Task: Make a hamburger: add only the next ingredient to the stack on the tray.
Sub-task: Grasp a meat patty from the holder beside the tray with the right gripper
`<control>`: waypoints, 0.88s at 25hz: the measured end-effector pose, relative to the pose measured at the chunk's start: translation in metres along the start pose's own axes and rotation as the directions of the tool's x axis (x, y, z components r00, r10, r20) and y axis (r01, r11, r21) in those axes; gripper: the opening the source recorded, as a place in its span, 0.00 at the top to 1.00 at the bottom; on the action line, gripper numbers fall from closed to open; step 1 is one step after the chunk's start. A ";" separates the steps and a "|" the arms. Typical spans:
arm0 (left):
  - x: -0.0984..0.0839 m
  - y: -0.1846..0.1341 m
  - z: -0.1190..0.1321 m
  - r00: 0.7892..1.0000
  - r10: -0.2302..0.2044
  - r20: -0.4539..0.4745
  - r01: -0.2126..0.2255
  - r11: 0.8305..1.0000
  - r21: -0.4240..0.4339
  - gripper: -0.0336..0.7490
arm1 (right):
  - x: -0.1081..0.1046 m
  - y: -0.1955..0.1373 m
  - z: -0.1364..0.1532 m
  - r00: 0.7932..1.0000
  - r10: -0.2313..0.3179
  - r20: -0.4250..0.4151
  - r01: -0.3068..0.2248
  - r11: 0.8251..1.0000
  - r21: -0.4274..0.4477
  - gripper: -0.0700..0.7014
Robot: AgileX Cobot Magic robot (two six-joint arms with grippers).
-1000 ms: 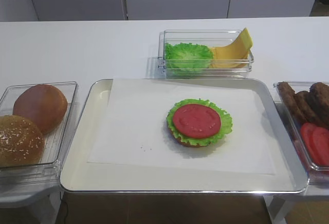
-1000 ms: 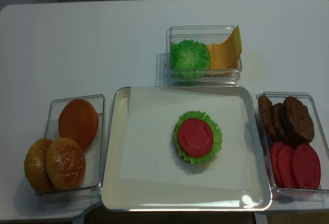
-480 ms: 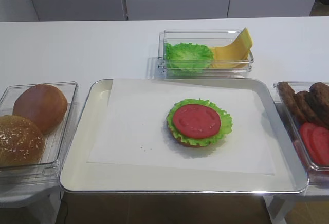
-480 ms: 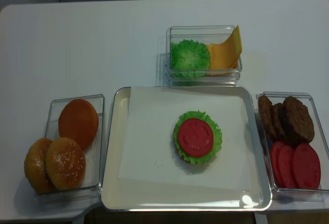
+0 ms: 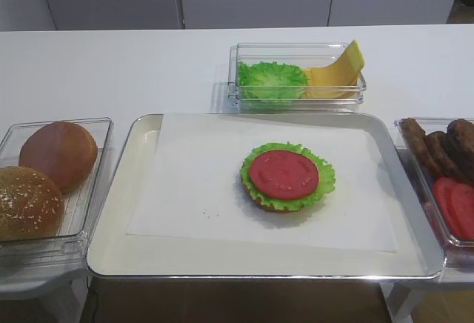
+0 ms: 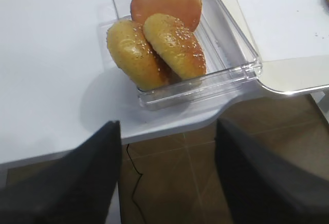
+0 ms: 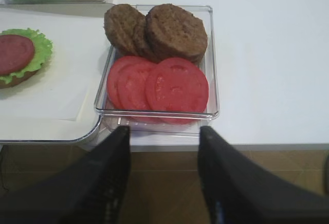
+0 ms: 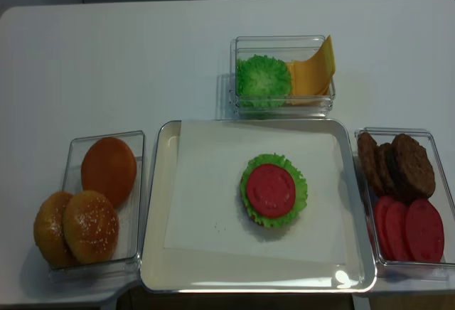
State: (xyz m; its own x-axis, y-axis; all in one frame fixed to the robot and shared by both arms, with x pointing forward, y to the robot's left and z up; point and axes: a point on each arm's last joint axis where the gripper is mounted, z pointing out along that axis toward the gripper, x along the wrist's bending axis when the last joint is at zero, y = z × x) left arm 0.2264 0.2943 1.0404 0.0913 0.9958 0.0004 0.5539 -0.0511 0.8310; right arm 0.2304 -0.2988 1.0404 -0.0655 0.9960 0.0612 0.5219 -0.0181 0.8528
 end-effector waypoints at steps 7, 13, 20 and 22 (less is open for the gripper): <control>0.000 0.000 0.000 1.000 0.000 0.000 0.000 1.000 0.000 0.41 | 0.000 0.013 -0.005 1.000 -0.010 0.006 0.010 1.000 -0.010 0.30; 0.000 0.000 0.000 1.000 0.000 0.000 0.000 1.000 0.000 0.41 | 0.003 0.060 0.009 1.000 -0.020 0.017 0.017 0.993 0.118 0.30; 0.000 0.000 0.000 1.000 0.000 0.000 0.000 1.000 0.000 0.41 | 0.007 0.120 0.058 0.999 0.040 0.035 -0.047 0.966 0.253 0.30; 0.000 0.000 0.000 1.000 0.000 0.000 0.000 1.000 0.000 0.41 | 0.010 0.134 0.074 0.998 0.061 0.028 -0.066 0.954 0.292 0.30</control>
State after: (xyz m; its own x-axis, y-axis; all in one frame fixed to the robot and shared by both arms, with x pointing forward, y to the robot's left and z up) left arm 0.2264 0.2943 1.0404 0.0913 0.9958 0.0004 0.5539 -0.0511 0.8310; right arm 0.3622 -0.2852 1.1168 -0.0101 0.9951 0.0985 0.7506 -0.0576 0.6582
